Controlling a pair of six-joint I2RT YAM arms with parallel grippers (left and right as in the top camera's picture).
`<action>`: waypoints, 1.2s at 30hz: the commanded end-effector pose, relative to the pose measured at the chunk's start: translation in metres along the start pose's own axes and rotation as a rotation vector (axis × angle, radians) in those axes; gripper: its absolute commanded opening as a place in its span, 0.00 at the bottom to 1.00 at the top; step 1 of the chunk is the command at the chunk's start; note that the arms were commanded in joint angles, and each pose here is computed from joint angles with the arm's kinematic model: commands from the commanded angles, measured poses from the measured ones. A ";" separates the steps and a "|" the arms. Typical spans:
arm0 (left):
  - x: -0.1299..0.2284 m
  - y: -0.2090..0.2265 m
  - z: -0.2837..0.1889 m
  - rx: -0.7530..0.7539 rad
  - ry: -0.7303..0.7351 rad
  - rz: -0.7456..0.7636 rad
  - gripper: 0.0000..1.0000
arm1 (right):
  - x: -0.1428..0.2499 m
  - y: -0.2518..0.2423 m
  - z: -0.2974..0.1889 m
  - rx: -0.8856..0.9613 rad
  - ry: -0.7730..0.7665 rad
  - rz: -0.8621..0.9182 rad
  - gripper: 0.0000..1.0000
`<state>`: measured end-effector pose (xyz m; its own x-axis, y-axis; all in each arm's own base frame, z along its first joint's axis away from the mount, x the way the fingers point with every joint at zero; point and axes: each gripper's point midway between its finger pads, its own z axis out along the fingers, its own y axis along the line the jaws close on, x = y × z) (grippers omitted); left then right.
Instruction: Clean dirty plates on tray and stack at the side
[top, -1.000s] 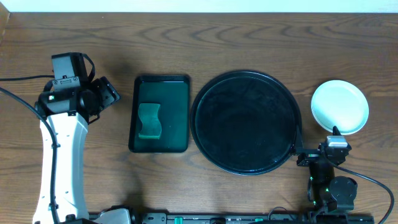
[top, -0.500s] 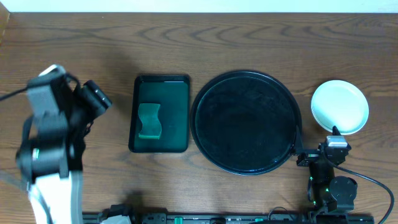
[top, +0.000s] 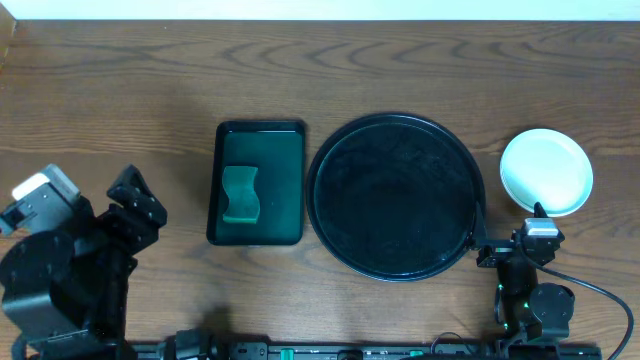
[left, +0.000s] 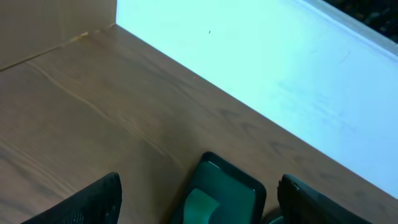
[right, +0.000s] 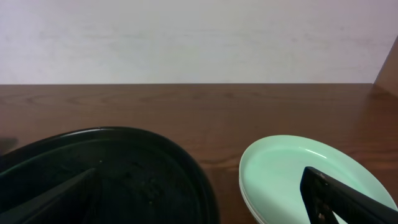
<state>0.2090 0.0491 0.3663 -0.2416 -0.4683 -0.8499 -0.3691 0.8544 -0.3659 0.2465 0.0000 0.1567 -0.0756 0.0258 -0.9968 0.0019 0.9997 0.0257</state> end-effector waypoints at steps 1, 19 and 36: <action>-0.003 0.000 -0.002 -0.001 -0.008 0.004 0.80 | 0.000 0.003 0.000 -0.013 -0.001 -0.001 0.99; -0.012 0.004 -0.102 0.111 -0.287 -0.006 0.80 | 0.000 0.003 0.000 -0.013 -0.001 -0.001 0.99; 0.059 0.032 -0.142 0.126 -0.201 -0.005 0.80 | 0.000 0.003 0.000 -0.013 -0.001 -0.001 0.99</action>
<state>0.0665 0.0216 0.3596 -0.0622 -0.4341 -0.8987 -0.2849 0.8707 -0.4008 0.2465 0.0000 0.1567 -0.0756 0.0254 -0.9968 0.0019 0.9997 0.0253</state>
